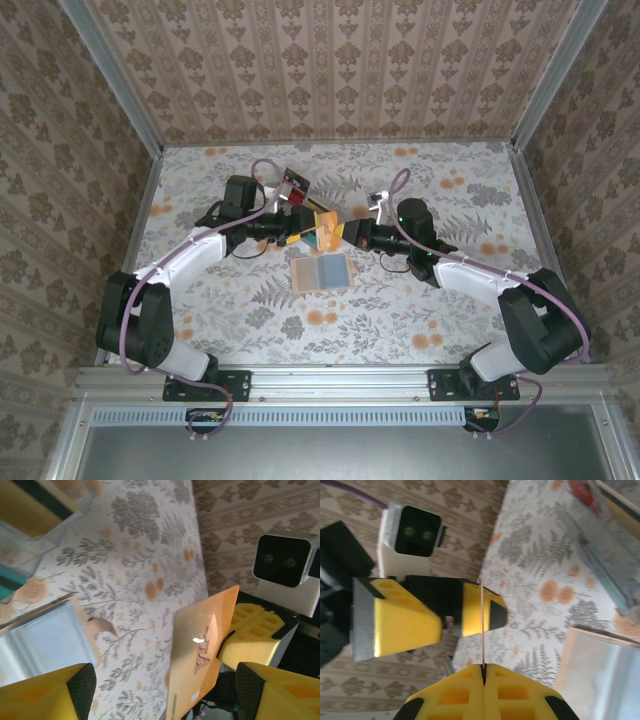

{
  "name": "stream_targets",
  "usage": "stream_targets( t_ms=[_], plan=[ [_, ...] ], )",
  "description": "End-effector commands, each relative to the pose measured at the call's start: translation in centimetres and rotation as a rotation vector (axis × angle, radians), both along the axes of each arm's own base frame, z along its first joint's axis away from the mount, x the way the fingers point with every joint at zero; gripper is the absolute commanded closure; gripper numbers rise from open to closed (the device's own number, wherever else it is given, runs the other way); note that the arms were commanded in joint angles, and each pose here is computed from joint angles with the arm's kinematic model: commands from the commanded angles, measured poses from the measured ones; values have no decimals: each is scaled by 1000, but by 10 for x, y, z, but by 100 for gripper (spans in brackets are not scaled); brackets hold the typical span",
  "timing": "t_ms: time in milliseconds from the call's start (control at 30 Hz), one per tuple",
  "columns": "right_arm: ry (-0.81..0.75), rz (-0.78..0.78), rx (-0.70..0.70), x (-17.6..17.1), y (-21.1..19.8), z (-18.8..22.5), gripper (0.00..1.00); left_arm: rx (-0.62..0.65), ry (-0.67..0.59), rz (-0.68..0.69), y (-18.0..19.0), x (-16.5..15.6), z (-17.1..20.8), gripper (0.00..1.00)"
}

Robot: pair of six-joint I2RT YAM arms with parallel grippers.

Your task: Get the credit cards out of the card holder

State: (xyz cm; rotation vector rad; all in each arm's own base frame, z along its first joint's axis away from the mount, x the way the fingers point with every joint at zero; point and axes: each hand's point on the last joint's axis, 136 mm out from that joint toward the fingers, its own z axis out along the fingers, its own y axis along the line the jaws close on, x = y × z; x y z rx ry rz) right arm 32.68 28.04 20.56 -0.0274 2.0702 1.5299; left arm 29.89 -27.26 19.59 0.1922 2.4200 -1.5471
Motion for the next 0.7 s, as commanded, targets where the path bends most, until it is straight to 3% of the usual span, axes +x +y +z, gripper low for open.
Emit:
stream_targets(
  t_ms=[0, 433, 467, 600, 667],
  plan=[
    [-35, 76, 125, -5, 9, 33, 100, -112, -39, -49, -7, -3, 28, 28],
    [8, 58, 166, 7, 9, 37, 96, -216, -63, -75, -9, 1, 54, 95],
    [19, 59, 169, 8, 10, 36, 93, -223, -65, -74, -9, 1, 57, 99],
    [53, 39, 188, 11, 9, 32, 66, -226, -71, -29, -7, 7, 62, 100],
    [71, 32, 198, 10, 9, 29, 57, -222, -67, 9, -6, 11, 63, 100]
  ],
)
